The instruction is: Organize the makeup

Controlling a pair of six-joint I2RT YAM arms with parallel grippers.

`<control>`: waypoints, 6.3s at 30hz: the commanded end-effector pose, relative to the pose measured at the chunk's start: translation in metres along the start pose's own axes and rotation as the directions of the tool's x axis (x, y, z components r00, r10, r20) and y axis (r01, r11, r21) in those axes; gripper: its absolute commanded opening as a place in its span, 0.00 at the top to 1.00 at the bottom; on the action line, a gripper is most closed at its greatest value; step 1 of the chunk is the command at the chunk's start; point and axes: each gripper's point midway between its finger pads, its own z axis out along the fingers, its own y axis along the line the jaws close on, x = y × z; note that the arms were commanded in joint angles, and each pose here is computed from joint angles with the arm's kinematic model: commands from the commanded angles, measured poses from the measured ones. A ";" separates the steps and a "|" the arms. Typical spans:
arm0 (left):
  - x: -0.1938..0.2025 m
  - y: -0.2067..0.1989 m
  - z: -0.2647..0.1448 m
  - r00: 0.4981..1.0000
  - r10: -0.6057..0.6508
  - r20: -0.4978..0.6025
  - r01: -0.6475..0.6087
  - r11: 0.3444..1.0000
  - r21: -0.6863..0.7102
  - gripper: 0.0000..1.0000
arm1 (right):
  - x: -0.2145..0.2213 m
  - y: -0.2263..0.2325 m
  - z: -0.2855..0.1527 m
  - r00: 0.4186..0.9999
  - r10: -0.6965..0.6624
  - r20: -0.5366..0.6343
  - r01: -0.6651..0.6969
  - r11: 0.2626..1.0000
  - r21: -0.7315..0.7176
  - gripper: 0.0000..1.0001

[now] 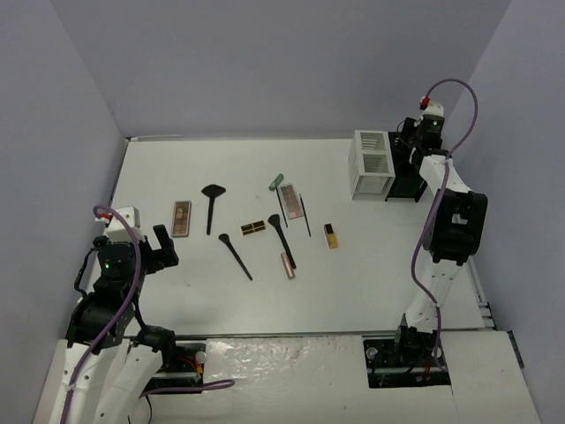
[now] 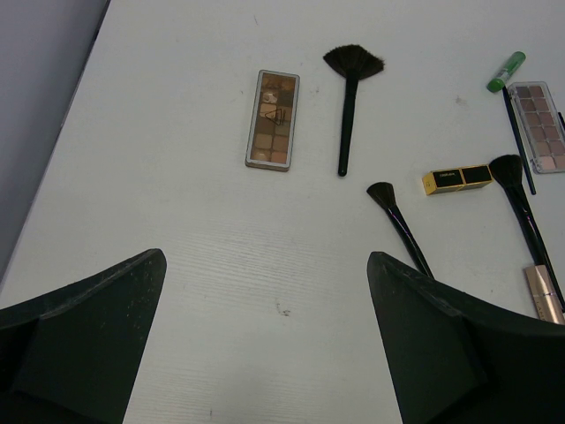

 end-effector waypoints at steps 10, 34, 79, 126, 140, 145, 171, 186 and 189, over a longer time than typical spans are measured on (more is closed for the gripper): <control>-0.018 -0.004 -0.001 0.998 -0.029 0.057 0.028 0.999 0.018 0.03 | -0.094 0.018 -0.057 0.977 -0.018 0.212 0.027 0.999 -0.039 0.41; -0.017 -0.007 -0.001 0.998 -0.033 0.052 0.031 0.999 0.028 0.03 | 0.110 0.177 -0.221 0.978 -0.139 -0.158 0.101 0.969 -0.227 0.18; -0.015 -0.007 0.000 0.999 -0.031 0.041 0.030 0.999 0.027 0.03 | -0.019 0.096 -0.215 0.958 -0.030 0.286 0.021 0.999 0.034 1.00; -0.017 -0.006 0.000 0.999 -0.027 0.042 0.026 0.999 0.023 0.03 | -0.047 -0.004 -0.093 0.932 0.047 0.360 -0.055 0.998 0.011 0.48; -0.014 -0.013 0.003 0.999 -0.020 0.025 0.019 0.998 0.054 0.03 | -0.030 0.130 -0.202 0.982 -0.065 0.175 0.107 0.965 -0.240 0.44; -0.011 -0.016 0.005 1.000 -0.015 0.009 0.014 0.998 0.067 0.03 | 0.036 0.215 -0.239 0.973 -0.218 0.080 0.228 0.839 -0.495 0.37; -0.007 -0.015 0.011 1.000 -0.007 -0.021 0.008 0.999 0.053 0.03 | 0.280 0.307 -0.292 0.839 -0.469 -0.277 0.308 0.828 -0.469 0.53; -0.006 -0.014 0.012 1.000 -0.007 -0.028 0.008 0.999 0.044 0.03 | 0.316 0.300 -0.306 0.841 -0.455 -0.294 0.322 0.857 -0.403 0.59; -0.006 -0.013 0.013 1.000 -0.008 -0.029 0.009 0.999 0.042 0.03 | 0.321 0.302 -0.309 0.837 -0.462 -0.292 0.328 0.852 -0.408 0.62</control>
